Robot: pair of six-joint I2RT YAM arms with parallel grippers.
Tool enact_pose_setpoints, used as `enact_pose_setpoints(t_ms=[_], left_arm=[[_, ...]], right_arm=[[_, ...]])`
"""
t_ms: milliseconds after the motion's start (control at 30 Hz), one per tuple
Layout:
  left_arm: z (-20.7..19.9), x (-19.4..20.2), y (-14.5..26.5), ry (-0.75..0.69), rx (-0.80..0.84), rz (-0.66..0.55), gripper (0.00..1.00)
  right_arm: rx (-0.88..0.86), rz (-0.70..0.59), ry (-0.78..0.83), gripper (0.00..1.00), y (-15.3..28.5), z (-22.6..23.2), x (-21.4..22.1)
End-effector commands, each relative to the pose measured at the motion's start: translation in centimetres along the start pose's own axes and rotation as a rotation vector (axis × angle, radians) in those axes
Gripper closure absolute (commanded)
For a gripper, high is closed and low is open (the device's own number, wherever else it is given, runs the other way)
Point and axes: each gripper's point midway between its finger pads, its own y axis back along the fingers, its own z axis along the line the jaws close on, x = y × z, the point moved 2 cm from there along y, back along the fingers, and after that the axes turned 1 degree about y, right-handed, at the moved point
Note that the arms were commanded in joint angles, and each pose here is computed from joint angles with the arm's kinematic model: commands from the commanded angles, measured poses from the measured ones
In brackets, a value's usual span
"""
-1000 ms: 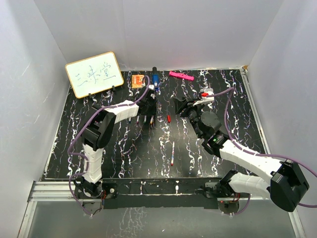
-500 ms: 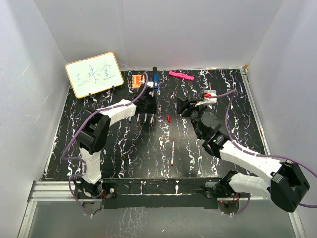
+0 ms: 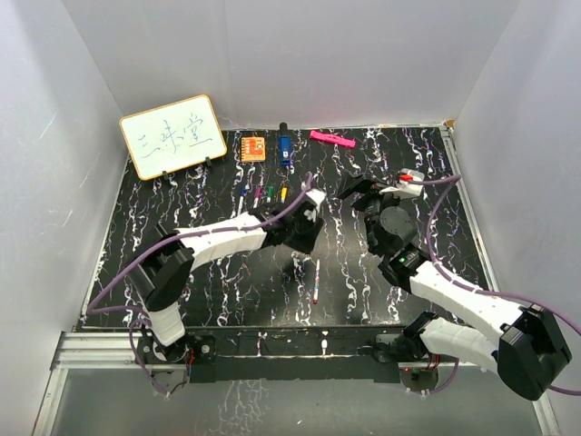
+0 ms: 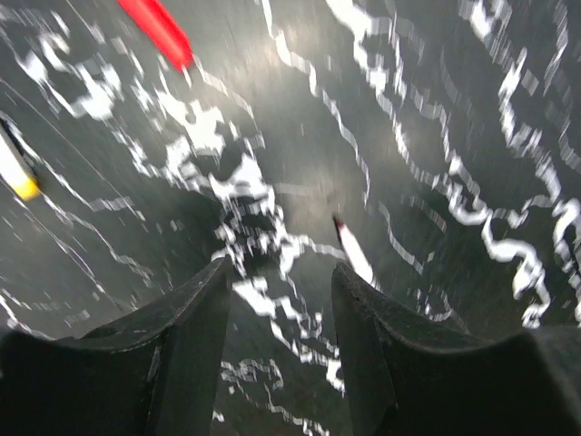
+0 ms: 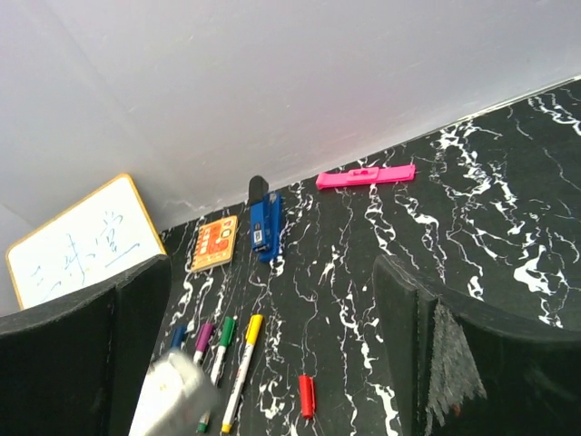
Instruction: Insert the pens into the pen caps
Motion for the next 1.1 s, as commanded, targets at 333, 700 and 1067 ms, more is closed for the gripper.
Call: enact_pose_setpoints(t_ms=[333, 700, 1067], left_arm=[[-4.1, 8.6, 2.1, -0.154, -0.018, 0.272, 0.48], [-5.9, 8.6, 0.8, -0.146, 0.008, 0.246, 0.44], [-6.6, 9.8, -1.0, -0.102, 0.026, 0.289, 0.42]], right_arm=[[0.147, -0.124, -0.059, 0.13, 0.8, -3.1, -3.1], [0.113, -0.105, -0.059, 0.14, 0.8, -2.6, -2.6], [0.100, -0.091, -0.060, 0.14, 0.6, -2.4, -2.1]])
